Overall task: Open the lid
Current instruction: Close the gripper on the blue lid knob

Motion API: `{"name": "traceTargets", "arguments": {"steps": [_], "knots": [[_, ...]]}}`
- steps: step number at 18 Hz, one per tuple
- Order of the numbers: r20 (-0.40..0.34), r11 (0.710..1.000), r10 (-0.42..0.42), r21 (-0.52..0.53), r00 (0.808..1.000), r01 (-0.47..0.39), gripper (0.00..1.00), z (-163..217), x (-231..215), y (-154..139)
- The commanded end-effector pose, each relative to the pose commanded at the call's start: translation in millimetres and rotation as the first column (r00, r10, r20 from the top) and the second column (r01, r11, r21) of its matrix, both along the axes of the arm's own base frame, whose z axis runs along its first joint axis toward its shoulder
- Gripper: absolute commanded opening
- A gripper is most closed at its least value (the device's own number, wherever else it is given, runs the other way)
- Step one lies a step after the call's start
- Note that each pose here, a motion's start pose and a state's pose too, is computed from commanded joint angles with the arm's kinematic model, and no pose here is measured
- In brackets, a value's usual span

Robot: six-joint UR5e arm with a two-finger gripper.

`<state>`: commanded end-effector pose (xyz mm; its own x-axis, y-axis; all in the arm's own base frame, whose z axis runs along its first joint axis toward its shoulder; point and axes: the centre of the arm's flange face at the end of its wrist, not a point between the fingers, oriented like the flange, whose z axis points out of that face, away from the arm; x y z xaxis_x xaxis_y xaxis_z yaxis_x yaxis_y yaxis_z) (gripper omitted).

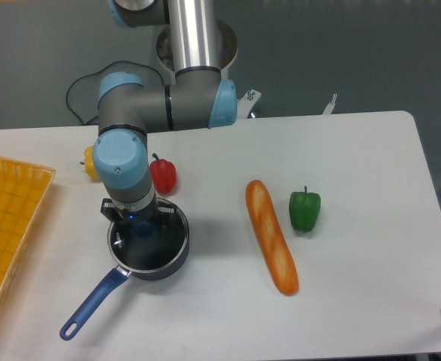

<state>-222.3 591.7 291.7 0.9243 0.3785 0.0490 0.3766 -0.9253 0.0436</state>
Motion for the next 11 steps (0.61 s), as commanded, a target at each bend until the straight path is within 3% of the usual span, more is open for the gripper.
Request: {"name": "traceTargets", "arguments": {"steps": [11], "knots": [[-0.008,0.999,-0.035,0.025,0.999,0.035,0.56,7.8,-2.1,-0.8]]}}
